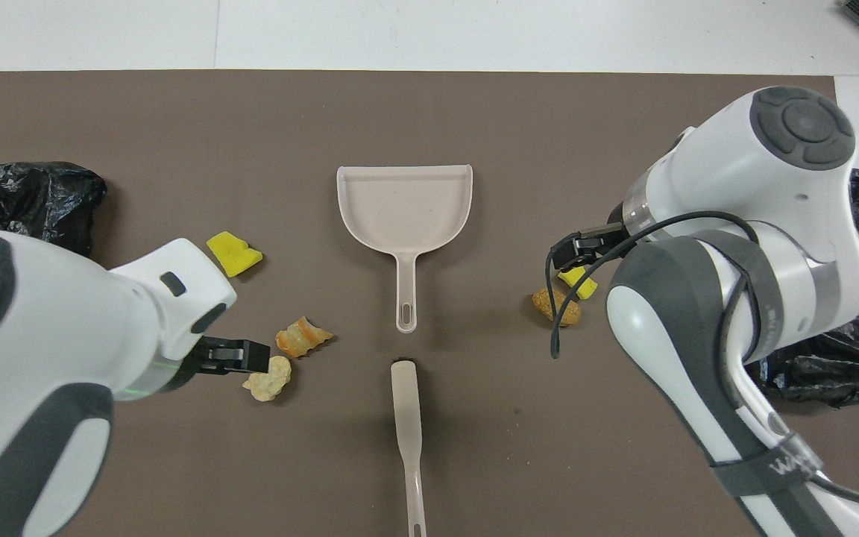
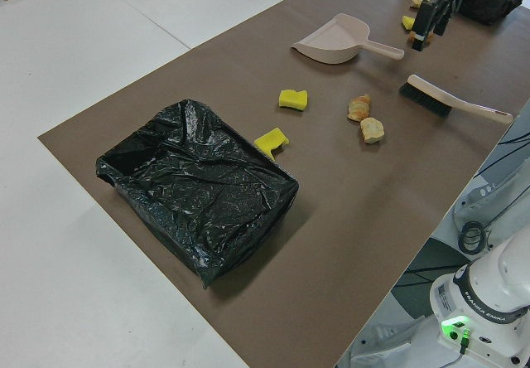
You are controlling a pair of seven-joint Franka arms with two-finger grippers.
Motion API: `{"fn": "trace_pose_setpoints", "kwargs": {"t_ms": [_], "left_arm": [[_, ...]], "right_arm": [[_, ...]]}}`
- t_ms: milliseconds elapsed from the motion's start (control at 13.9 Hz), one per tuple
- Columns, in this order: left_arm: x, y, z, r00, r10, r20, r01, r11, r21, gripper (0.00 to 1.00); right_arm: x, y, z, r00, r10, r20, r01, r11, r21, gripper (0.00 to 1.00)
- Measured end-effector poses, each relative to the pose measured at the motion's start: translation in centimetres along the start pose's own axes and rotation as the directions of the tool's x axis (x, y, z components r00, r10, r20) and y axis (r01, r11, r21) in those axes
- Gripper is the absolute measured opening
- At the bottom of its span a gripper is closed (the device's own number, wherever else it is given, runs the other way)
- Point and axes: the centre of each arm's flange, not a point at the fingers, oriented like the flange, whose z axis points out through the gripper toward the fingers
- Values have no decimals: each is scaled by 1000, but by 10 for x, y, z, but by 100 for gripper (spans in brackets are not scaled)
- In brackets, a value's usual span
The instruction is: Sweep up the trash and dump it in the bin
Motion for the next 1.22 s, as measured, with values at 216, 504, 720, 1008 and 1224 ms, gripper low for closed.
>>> {"fn": "trace_pose_setpoints", "kwargs": {"t_ms": [216, 504, 720, 1008, 1224], "left_arm": [[-22, 22, 24, 1000, -12, -1, 12, 1000, -15, 100], [-59, 71, 70, 1000, 12, -18, -12, 1000, -7, 100], [-85, 100, 105, 999, 5, -48, -6, 1000, -25, 100], [-110, 130, 141, 998, -14, -58, 12, 999, -29, 100], [-109, 139, 156, 998, -36, -54, 34, 999, -35, 100]], "right_arm": [[1, -47, 23, 998, 60, -21, -60, 998, 12, 100], [3, -78, 38, 995, 94, -27, -94, 995, 22, 100], [2, -97, 56, 992, 121, -23, -120, 992, 25, 100], [0, -118, 78, 989, 148, -15, -148, 988, 35, 100], [-6, -137, 95, 991, 134, 10, -134, 990, 43, 100]]}}
